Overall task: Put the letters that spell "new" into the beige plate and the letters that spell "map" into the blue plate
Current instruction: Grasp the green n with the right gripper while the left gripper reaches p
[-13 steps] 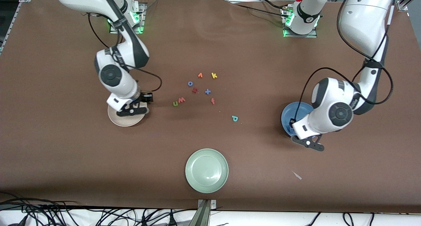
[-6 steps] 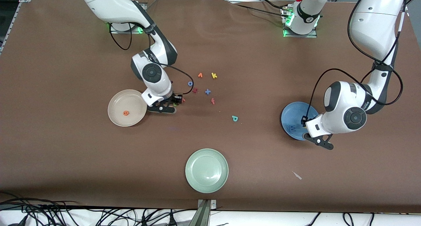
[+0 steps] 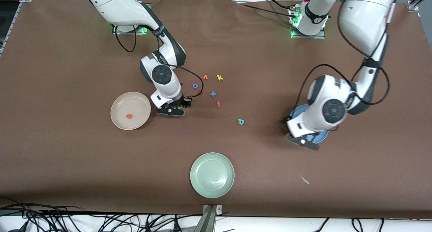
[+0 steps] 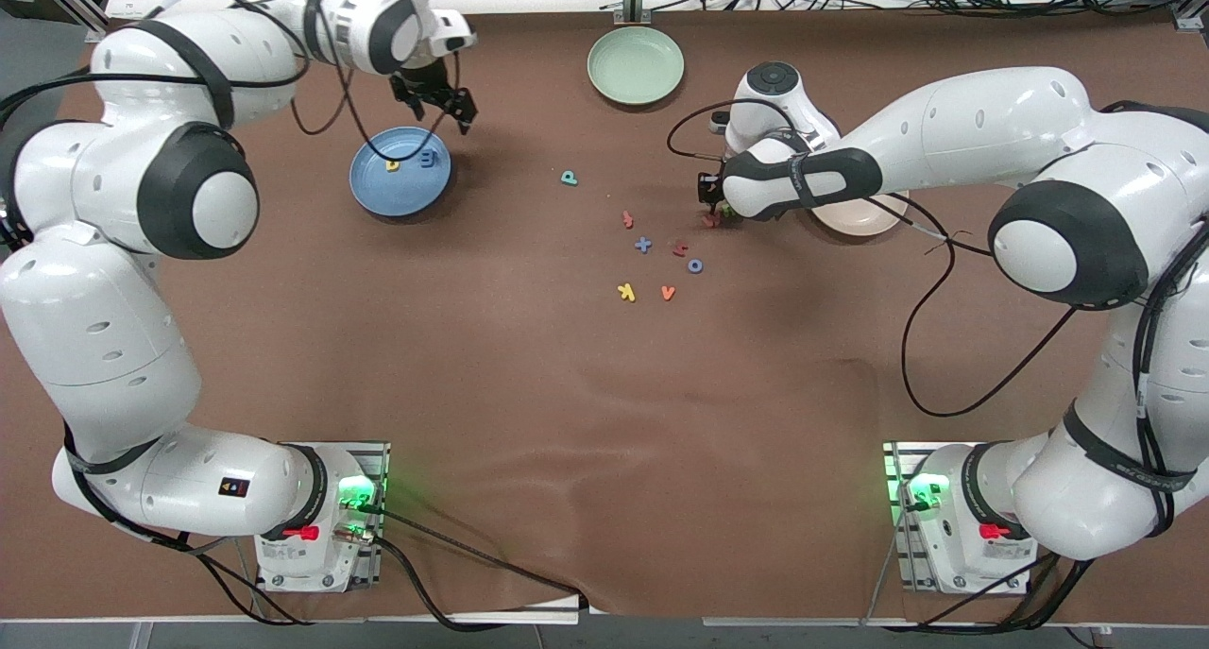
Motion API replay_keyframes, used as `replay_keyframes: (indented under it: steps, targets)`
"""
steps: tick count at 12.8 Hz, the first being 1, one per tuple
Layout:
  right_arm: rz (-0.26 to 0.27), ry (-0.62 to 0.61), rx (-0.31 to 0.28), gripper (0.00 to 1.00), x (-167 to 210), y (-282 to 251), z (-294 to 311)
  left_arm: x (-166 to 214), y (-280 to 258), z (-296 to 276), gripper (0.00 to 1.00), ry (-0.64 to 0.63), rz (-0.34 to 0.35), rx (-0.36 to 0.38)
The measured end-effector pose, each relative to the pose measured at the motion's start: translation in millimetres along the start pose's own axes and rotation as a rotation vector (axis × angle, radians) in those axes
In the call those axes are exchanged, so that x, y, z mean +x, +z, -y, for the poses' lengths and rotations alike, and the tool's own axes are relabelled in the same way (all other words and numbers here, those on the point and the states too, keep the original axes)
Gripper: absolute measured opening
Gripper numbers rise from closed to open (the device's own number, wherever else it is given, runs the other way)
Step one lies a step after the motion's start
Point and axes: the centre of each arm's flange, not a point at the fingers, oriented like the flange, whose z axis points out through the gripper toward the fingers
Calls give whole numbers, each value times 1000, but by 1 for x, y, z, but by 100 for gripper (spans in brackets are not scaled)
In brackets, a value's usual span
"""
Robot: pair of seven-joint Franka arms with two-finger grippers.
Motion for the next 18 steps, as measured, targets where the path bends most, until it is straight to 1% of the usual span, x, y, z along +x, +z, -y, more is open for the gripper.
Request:
replay_keyframes:
  steps: [2, 4, 6, 7, 10, 13, 16, 17, 18]
  targets:
    - [-7, -5, 4, 67, 2, -2, 1, 1, 15, -53, 100, -40, 13, 3]
    - [-17, -12, 12, 67, 5, -7, 4, 4, 41, -118, 100, -74, -5, 1]
    - [-28, -14, 19, 67, 9, -12, 6, 3, 56, -160, 100, -82, -4, 3]
    - [-34, -16, 22, 67, 12, -14, 7, 3, 56, -165, 100, -89, -6, 3]
    - [-35, -27, 18, 67, 15, -13, 3, 10, 47, -155, 100, -110, -26, 5]
    - [-28, -30, 12, 67, 14, -3, 0, 11, 46, -155, 100, -117, -29, 4]
    - [-38, -32, 24, 65, 10, 9, -3, 11, 46, -156, 100, -120, -31, 3]
    - [-40, -33, 26, 56, 9, 7, -3, 12, 45, -157, 100, -120, -45, -1]
    - [-41, -34, 27, 45, 9, 6, -2, 15, 43, -158, 100, -120, -76, -10]
